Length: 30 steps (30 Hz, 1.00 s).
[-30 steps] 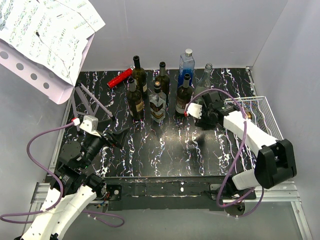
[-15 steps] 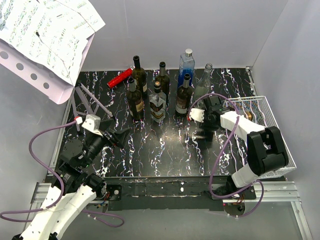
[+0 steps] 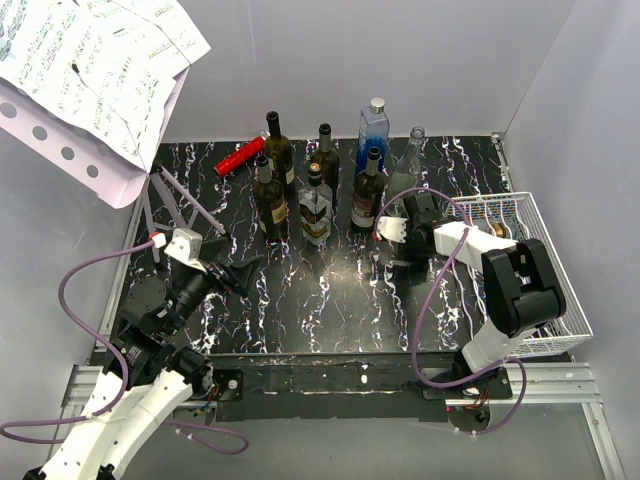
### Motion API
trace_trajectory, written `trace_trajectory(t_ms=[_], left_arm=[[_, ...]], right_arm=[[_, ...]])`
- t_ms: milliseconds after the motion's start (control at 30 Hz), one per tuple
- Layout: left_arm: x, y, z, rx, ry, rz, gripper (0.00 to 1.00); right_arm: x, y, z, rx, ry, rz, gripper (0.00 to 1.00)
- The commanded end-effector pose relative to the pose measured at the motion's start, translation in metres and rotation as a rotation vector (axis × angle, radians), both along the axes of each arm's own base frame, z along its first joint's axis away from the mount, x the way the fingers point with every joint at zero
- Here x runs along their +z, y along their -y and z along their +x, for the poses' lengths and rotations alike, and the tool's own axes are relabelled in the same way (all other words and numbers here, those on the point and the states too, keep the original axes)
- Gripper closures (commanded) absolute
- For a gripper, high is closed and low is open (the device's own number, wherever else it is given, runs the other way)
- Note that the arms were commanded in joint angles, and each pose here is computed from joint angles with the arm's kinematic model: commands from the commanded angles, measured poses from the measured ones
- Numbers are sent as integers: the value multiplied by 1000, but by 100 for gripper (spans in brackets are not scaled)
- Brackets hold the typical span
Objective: Take the wine bottle off the wine rack
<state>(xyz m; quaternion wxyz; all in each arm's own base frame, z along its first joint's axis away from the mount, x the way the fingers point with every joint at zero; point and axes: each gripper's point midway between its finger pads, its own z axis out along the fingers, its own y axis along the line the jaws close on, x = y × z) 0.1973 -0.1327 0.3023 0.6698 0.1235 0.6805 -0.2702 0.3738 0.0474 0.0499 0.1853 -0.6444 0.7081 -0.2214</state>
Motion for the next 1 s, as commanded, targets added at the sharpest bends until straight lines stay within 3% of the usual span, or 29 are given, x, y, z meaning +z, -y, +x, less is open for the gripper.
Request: trace_trajectory(t_ms=[0,100,200,367,433,500,567,967], left_arm=[[1,-2,1,8,7,11,2],[1,0,1,2,6,12,2],[0,1,1,-4,3,13,2],[0,0,2,4,4,13,2],[1,1,1,-2,6,12,2],[1,1,1,-4,9,12,2],[2,1,0,-7,12,14,2],[2,-2,1,10,19,12,2]], right_arm=[[1,2,9,8,39,-8,33],[-3,6,10,8,44,-21,36],[-1,4,11,11,50,-9,48],[9,0,8,15,57,19,55],[14,-4,7,19,72,35,65],[19,-9,5,3,79,77,86],[23,-14,1,16,84,89,99],[28,-38,-8,101,111,31,99]])
